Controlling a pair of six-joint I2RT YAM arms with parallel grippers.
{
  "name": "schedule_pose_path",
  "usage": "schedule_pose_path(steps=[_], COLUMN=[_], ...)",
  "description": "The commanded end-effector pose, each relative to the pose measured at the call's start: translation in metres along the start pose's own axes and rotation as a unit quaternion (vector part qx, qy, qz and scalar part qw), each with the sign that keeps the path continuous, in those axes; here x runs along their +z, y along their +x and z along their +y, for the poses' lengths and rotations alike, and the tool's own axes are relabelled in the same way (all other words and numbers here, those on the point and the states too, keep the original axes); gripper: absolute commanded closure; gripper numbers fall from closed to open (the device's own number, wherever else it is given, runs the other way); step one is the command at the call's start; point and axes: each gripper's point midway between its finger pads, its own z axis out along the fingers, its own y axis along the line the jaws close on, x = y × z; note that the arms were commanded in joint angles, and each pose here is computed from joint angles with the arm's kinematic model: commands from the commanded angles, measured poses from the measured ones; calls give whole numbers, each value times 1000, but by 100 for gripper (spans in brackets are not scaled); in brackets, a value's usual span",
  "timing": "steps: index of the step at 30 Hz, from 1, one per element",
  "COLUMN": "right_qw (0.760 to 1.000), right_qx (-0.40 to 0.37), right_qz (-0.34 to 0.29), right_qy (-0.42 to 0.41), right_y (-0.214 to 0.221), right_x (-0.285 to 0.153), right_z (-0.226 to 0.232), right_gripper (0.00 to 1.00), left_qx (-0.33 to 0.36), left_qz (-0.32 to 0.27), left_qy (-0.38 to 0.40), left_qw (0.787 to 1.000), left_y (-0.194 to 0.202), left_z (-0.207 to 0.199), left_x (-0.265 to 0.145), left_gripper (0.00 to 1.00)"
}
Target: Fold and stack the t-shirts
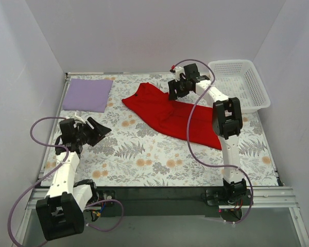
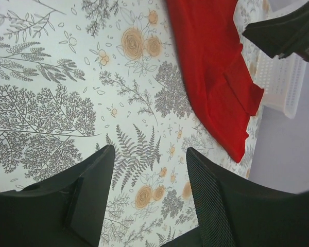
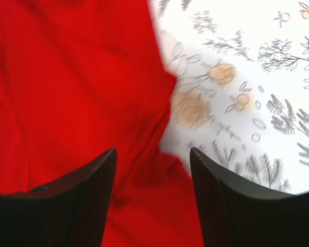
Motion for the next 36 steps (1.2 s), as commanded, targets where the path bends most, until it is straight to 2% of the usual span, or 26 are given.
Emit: schedule_pose_path(steps=[1, 2, 4, 5, 7, 8, 9, 10, 12, 13, 14, 20, 22, 23, 24, 26, 36], right_qw=[988, 984, 977, 968, 963, 952, 947, 947, 931, 933, 924, 929, 923, 925, 924, 923, 932], right_qx=[-140, -160, -197, -218, -231, -266, -278, -278, -329, -324, -347, -325, -335, -322, -323, -326, -296], right_qz=[-60, -74, -66, -87, -69, -92, -94, -75, -97, -77, -97, -108, -144, -147, -155, -169, -175], right_qy=[-16, -29, -55, -84, -120, -123, -132, -141, -128, -136, -124, -138, -121, -137, -132, -114, -111], right_y=[-51, -59, -45, -52, -22, -27, -18, 11, 23, 56, 58, 140, 141, 157, 159, 159, 163], right_x=[-60, -80, -92, -115, -127, -154, -163, -164, -196, -194, -215, -242, -254, -251, -253, -259, -260], right_z=[38, 51, 63, 84, 100, 114, 120, 122, 130, 128, 129, 131, 128, 132, 131, 127, 115], right_gripper=[30, 30, 29, 30, 29, 29, 29, 29, 29, 28, 27, 22, 15, 13, 8, 6, 2], left_qx=[-38, -63, -77, -72, -76, -68, -73, -67, -64, -59, -56, -46, -44, -44, -44, -45, -46], left_qz=[45, 52, 52, 51, 51, 72, 72, 71, 83, 81, 83, 93, 87, 87, 86, 86, 92], left_qy=[26, 28, 35, 28, 23, 24, 16, 21, 15, 14, 12, 1, 5, 4, 4, -2, -11], left_qw=[998, 996, 995, 996, 996, 995, 995, 995, 994, 995, 995, 995, 995, 995, 995, 995, 995], left_y=[20, 24, 31, 35, 39, 51, 53, 52, 58, 56, 57, 60, 59, 60, 60, 61, 63], left_z=[-2, -4, -4, -7, -13, -21, -21, -24, -24, -25, -25, -26, -28, -28, -29, -27, -26], left_x=[11, 14, 24, 30, 40, 47, 52, 56, 64, 67, 69, 82, 88, 90, 91, 95, 107], left_gripper=[44, 45, 46, 46, 46, 46, 46, 46, 46, 46, 46, 46, 46, 46, 46, 46, 46])
